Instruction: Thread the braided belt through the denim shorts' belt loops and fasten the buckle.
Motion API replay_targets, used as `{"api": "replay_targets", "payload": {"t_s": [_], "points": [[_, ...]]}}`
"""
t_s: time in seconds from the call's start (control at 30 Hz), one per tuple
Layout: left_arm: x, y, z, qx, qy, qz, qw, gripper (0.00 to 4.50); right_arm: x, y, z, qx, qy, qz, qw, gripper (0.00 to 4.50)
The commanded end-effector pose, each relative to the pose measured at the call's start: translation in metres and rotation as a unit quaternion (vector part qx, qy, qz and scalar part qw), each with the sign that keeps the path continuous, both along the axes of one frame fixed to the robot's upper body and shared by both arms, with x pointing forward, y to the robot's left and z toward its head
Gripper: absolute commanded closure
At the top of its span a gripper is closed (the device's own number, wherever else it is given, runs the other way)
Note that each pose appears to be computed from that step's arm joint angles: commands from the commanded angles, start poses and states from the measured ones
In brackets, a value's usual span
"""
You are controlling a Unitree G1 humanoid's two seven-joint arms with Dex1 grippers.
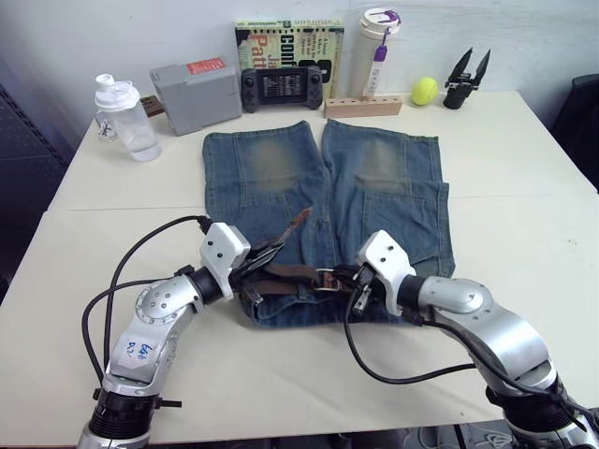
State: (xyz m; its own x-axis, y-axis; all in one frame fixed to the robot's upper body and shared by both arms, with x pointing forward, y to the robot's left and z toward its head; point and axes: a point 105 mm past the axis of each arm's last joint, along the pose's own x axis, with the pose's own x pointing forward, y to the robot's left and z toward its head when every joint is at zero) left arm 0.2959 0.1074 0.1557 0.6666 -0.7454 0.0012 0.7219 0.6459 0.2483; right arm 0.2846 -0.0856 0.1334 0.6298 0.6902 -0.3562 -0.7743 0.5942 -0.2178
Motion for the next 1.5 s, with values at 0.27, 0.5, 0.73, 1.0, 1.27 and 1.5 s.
{"api": "replay_targets", "payload": {"t_s": [0.27,0.5,0.73,1.0,1.27,1.5], "points": [[-0.006,-0.004,0.012,-0.001,-0.022,-0.015,1.0,4.5,-0.003,-0.011,0.004,-0.02,-0.021,-0.009,1.0,4.45],[-0.006,-0.004,0.013,0.001,-0.023,-0.013,1.0,4.5,-0.005,-0.001,0.003,-0.018,-0.021,0.007,1.0,4.45],[-0.006,-0.004,0.012,0.0,-0.02,-0.01,1.0,4.5,-0.003,0.005,0.007,-0.03,-0.035,0.02,0.999,4.45],[-0.004,-0.003,0.012,-0.001,-0.019,-0.006,1.0,4.5,-0.011,0.016,0.0,-0.048,-0.03,0.047,0.997,4.45],[-0.003,-0.003,0.013,-0.002,-0.019,-0.004,1.0,4.5,-0.008,0.032,0.005,-0.016,-0.03,0.049,0.998,4.45],[-0.003,-0.003,0.013,-0.001,-0.018,-0.004,1.0,4.5,-0.006,0.041,0.017,0.004,-0.044,0.051,0.998,4.45]]}}
